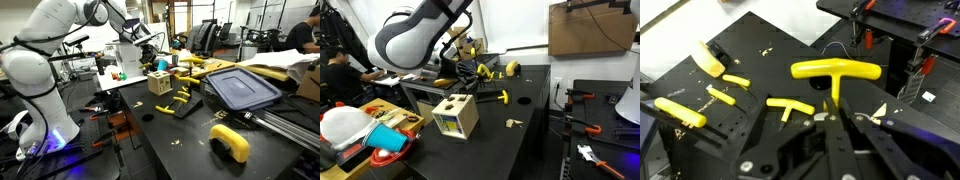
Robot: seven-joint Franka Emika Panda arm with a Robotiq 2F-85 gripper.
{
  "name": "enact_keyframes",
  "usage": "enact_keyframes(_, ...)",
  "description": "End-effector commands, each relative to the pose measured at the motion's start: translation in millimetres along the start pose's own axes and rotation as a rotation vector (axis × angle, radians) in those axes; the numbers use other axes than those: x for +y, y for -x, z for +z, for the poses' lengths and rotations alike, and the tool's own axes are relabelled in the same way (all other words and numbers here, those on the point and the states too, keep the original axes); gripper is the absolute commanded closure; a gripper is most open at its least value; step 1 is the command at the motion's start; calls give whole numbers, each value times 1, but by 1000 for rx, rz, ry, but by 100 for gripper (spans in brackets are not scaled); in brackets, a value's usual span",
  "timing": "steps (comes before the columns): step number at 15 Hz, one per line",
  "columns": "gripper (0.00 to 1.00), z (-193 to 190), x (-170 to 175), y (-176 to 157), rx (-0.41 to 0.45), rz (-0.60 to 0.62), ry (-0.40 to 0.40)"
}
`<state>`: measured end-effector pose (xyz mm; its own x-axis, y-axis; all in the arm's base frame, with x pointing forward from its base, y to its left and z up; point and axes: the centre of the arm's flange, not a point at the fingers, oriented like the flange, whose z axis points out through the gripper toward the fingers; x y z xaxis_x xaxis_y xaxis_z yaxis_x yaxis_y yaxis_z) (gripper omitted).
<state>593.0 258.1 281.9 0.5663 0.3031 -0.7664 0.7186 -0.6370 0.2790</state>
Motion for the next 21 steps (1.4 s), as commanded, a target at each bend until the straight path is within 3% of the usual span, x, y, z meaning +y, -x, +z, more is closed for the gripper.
enact_keyframes(1,97,-16,-7,-2,10,5,44)
enact_keyframes(7,98,-18,-22,-13,-23,34,232)
enact_keyframes(12,98,-15,-32,-28,-42,28,315)
enact_keyframes(13,68,-14,-34,-30,-42,25,326)
enact_keyframes(14,68,-12,-35,-31,-36,20,335)
enact_keyframes(21,16,-16,-31,-23,97,2,306)
